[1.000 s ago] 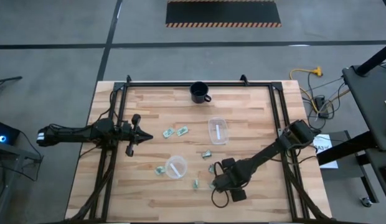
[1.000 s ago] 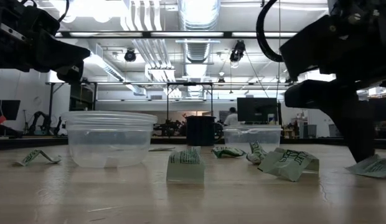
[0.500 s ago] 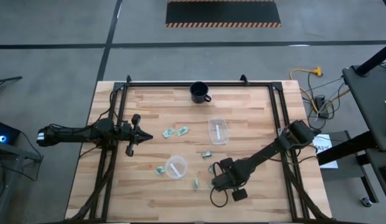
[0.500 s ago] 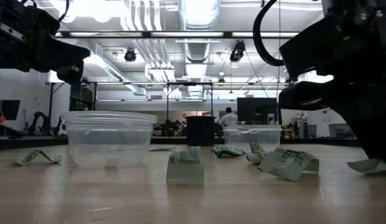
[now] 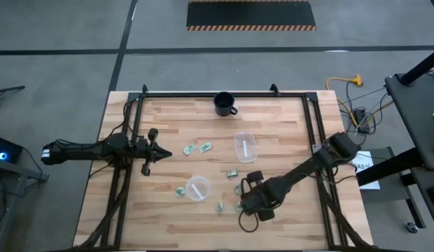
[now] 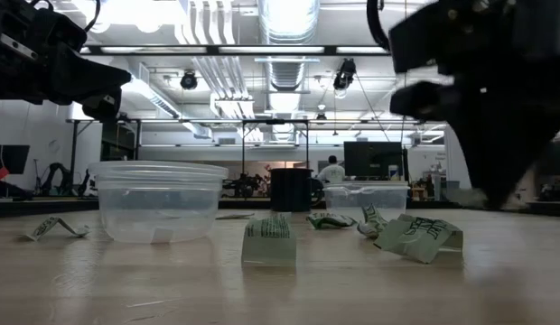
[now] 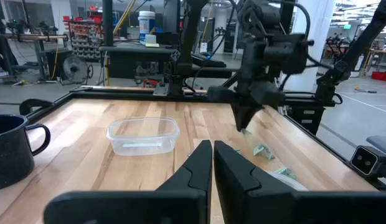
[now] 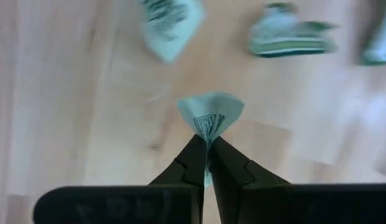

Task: Pick and place items into bin
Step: Put the white stevia packet into the right transparent bin

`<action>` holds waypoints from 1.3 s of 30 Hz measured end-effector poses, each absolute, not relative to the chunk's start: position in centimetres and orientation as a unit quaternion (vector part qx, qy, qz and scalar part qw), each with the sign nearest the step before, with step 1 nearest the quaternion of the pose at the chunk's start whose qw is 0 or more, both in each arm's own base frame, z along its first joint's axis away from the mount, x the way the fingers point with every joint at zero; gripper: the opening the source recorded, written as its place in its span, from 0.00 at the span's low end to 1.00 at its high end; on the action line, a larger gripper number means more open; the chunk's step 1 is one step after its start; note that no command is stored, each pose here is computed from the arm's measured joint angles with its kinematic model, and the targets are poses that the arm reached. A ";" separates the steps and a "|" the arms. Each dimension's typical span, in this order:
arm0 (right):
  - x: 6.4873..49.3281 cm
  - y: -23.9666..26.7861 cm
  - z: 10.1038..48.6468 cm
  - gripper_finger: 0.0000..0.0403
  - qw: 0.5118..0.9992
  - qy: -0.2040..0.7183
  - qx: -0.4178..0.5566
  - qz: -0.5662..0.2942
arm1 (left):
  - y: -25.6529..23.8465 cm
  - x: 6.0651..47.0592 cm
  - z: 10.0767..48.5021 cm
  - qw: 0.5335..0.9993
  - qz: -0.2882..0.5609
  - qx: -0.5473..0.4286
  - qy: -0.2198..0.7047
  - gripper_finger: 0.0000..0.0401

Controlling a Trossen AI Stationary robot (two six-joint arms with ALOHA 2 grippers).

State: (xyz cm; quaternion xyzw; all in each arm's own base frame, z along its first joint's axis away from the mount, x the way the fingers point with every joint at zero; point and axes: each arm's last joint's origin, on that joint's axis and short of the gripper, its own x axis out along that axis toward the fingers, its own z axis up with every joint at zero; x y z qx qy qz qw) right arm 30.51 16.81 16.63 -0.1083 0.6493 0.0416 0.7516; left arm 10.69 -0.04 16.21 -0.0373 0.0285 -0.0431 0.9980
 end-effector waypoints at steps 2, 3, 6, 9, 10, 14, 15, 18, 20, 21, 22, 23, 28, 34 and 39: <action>30.3 16.5 17.4 0.02 0.758 0.641 -0.117 0.012 | 0.0 10.7 16.2 0.998 -0.043 -0.037 0.028 0.00; 30.1 16.2 17.7 0.02 0.760 0.638 -0.124 -0.005 | 0.0 10.7 16.2 0.998 -0.043 -0.037 0.029 0.00; 29.7 15.7 18.5 0.02 0.765 0.623 -0.153 -0.053 | 0.0 10.7 16.2 0.998 -0.043 -0.037 0.028 0.00; 29.5 15.2 18.8 0.02 0.765 0.608 -0.189 -0.093 | 0.0 10.7 16.2 0.998 -0.043 -0.037 0.028 0.00; 29.5 15.1 18.9 0.02 0.764 0.603 -0.203 -0.105 | 0.0 10.7 16.2 0.998 -0.043 -0.037 0.028 0.00; 29.6 14.7 19.1 0.02 0.769 0.564 -0.255 -0.162 | 0.0 10.7 16.2 0.998 -0.043 -0.037 0.028 0.00; 29.6 14.6 19.1 0.02 0.768 0.554 -0.268 -0.177 | 0.0 10.7 16.2 0.998 -0.043 -0.037 0.028 0.00; 29.8 14.4 19.0 0.02 0.764 0.529 -0.303 -0.210 | 0.0 10.7 16.2 0.998 -0.043 -0.037 0.028 0.00; 29.8 14.3 18.9 0.02 0.756 0.518 -0.327 -0.229 | 0.0 10.7 16.2 0.998 -0.043 -0.037 0.028 0.00; 29.8 14.2 18.7 0.02 0.751 0.513 -0.341 -0.238 | 0.0 10.7 16.2 0.998 -0.043 -0.037 0.028 0.00; 29.8 14.2 18.7 0.02 0.747 0.509 -0.351 -0.244 | 0.0 10.7 16.2 0.998 -0.043 -0.037 0.028 0.00; 29.8 14.1 18.5 0.02 0.743 0.506 -0.360 -0.250 | 0.0 10.7 16.2 0.998 -0.043 -0.037 0.028 0.00; 29.9 13.8 17.5 0.02 0.718 0.509 -0.393 -0.266 | 0.0 10.7 16.2 0.998 -0.043 -0.037 0.028 0.00; 30.1 13.6 15.6 0.02 0.682 0.524 -0.431 -0.272 | 0.0 10.7 16.2 0.998 -0.043 -0.038 0.029 0.00; 30.1 13.1 15.2 0.02 0.653 0.511 -0.477 -0.291 | 0.0 10.7 16.2 0.998 -0.043 -0.037 0.028 0.00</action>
